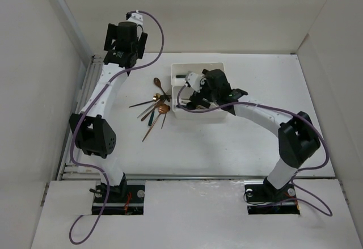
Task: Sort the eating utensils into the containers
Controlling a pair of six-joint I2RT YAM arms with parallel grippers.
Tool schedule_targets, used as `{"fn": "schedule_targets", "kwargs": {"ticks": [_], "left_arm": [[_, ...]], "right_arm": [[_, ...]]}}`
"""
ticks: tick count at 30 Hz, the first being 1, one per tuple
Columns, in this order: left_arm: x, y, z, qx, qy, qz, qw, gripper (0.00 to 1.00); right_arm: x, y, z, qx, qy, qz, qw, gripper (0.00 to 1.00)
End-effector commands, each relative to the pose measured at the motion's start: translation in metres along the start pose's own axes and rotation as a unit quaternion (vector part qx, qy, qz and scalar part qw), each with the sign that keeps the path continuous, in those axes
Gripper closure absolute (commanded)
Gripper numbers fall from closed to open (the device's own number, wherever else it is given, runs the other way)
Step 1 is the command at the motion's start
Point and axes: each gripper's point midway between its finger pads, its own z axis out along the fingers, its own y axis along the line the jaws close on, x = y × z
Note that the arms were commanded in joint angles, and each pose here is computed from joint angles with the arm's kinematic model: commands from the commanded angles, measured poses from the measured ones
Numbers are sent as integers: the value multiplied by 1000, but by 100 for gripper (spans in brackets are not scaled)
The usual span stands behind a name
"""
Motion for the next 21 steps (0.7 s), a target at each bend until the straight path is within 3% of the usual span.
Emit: {"fn": "schedule_targets", "kwargs": {"ticks": [1, 5, 6, 8, 9, 13, 14, 18, 21], "left_arm": [[-61, 55, -46, -56, -76, -59, 994, 0], [-74, 44, -65, 108, -99, -13, 989, 0], [-64, 20, -77, 194, -94, 22, 976, 2], [-37, -6, -78, 247, -70, 84, 963, 2], [6, -34, -68, 280, -27, 145, 949, 2], [108, -85, -45, 358, 89, 199, 908, 13], [117, -94, -43, 377, 100, 197, 900, 21], [153, -131, -23, 436, 144, 189, 868, 34], [163, -140, -10, 439, 147, 196, 864, 36]], "right_arm": [[-83, -81, -60, 125, -143, 73, 979, 0], [-105, -130, -96, 173, -223, 222, 933, 0], [-109, -144, -107, 182, -240, 251, 920, 0], [-110, -168, -117, 177, -269, 300, 898, 0], [-113, -174, -124, 150, -293, 299, 896, 0], [-113, -173, -125, 70, -328, 314, 888, 0], [-112, -169, -123, 63, -327, 314, 889, 0], [-89, -165, -118, 74, -301, 327, 893, 0], [-81, -164, -121, 82, -296, 330, 893, 0]]}}
